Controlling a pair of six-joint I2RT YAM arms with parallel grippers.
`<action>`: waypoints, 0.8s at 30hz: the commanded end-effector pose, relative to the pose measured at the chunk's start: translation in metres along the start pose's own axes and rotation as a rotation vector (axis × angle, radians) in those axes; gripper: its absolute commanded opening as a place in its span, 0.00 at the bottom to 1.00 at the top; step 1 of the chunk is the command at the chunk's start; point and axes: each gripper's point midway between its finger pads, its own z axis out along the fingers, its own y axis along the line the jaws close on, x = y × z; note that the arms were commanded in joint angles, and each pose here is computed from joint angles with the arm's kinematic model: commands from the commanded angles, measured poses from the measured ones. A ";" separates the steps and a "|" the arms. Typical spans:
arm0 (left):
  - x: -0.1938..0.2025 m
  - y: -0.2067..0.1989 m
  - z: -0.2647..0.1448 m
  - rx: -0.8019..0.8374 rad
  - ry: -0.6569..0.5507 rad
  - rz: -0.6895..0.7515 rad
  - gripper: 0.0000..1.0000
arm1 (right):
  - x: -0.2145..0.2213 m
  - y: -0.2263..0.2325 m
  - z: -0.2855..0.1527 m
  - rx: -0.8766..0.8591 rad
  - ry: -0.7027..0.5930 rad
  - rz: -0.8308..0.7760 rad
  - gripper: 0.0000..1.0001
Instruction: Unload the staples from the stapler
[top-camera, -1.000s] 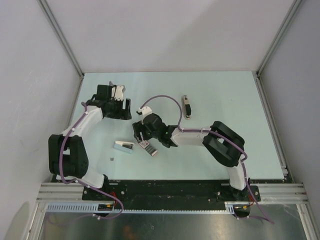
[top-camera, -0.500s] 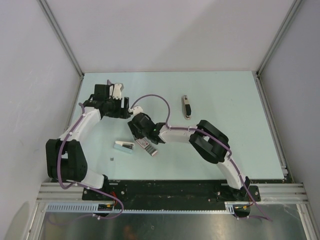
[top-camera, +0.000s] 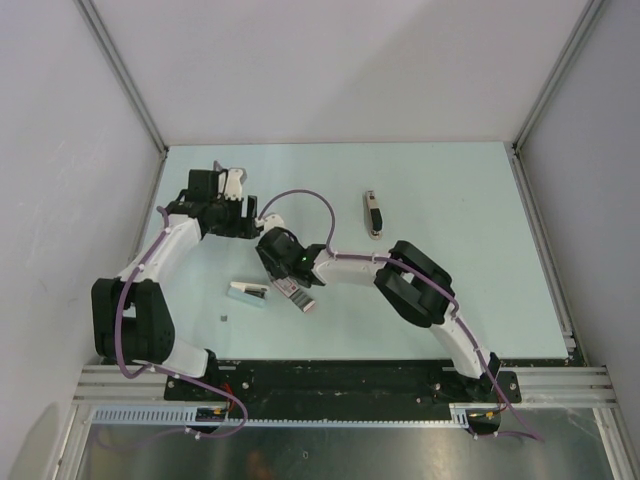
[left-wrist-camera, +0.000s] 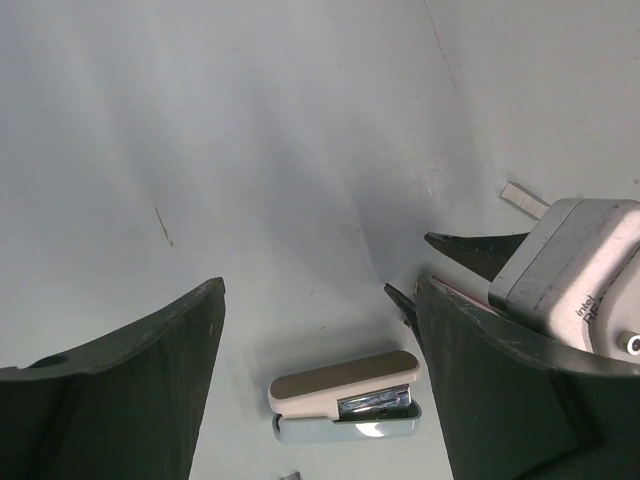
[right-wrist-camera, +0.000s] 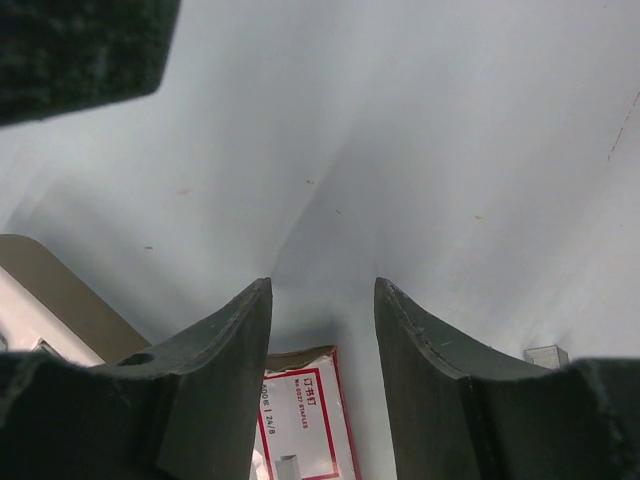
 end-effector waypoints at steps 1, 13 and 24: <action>-0.014 0.001 -0.010 -0.006 -0.064 0.026 0.81 | 0.027 0.006 -0.015 -0.017 0.080 -0.043 0.50; -0.017 -0.001 -0.016 -0.007 -0.081 0.027 0.81 | 0.060 0.010 -0.046 -0.061 0.148 -0.107 0.48; -0.020 -0.001 -0.018 -0.010 -0.090 0.031 0.81 | 0.078 0.010 -0.070 -0.146 0.196 -0.181 0.47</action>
